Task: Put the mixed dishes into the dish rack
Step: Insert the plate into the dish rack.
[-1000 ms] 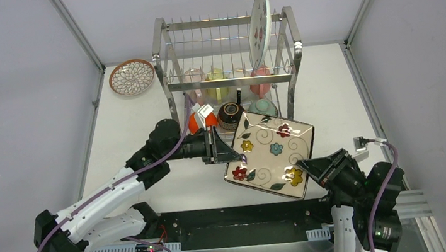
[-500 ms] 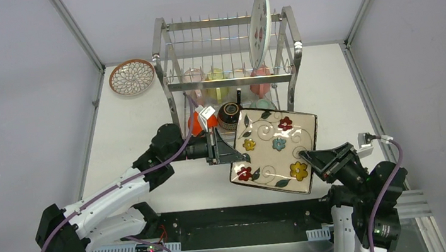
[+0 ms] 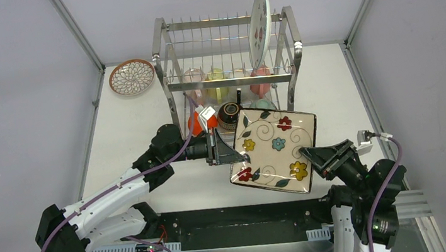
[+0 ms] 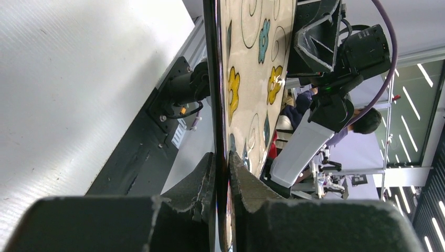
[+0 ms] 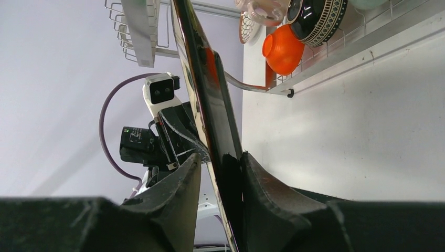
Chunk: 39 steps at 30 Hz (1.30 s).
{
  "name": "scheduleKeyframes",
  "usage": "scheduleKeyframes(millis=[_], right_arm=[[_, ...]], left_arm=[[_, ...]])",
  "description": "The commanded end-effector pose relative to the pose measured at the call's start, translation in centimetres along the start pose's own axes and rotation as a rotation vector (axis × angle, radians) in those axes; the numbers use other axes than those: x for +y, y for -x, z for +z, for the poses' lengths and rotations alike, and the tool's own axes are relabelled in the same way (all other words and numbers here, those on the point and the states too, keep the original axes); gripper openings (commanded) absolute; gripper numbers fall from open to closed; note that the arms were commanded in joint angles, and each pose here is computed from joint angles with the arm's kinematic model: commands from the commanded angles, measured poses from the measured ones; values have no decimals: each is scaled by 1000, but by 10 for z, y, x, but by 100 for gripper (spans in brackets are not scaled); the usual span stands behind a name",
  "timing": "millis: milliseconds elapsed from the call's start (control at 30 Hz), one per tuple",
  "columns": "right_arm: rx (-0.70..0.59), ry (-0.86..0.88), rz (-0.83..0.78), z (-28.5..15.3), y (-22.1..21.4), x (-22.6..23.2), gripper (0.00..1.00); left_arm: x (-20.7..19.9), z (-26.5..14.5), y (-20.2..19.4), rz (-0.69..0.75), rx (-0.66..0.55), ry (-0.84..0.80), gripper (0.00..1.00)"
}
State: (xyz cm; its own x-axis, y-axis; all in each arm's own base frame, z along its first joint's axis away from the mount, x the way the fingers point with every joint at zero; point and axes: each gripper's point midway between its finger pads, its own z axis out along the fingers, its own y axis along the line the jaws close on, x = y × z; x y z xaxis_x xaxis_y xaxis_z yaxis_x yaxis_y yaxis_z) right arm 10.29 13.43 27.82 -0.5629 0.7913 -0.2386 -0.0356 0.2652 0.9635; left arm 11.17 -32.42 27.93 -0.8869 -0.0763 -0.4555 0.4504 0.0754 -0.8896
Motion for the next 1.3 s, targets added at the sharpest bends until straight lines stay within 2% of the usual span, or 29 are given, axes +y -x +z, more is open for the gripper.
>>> scheduleKeyframes(millis=[0, 367, 567, 633, 700, 833, 1033, 1267], right_arm=[[72, 137, -94, -8, -10, 37, 36], [102, 139, -146, -5, -11, 32, 33], [139, 155, -204, -7, -17, 32, 21], [160, 155, -217, -8, -20, 31, 13], [165, 161, -233, -8, -21, 30, 0], [125, 157, -194, -6, -14, 36, 0], [2, 161, -192, -11, 4, 64, 0], [-79, 115, -270, -20, 14, 80, 0]], left_arm=[[-39, -3, 0, 139, 11, -158, 0], [-49, -6, -3, 131, 33, -200, 0], [-55, -9, -4, 112, 43, -214, 0], [-56, -10, -4, 112, 42, -218, 0], [-58, -10, -3, 114, 36, -217, 0], [-49, -9, -3, 120, 30, -165, 0], [-35, -16, 0, 136, -8, -60, 33], [-30, -32, 5, 228, -52, 46, 61]])
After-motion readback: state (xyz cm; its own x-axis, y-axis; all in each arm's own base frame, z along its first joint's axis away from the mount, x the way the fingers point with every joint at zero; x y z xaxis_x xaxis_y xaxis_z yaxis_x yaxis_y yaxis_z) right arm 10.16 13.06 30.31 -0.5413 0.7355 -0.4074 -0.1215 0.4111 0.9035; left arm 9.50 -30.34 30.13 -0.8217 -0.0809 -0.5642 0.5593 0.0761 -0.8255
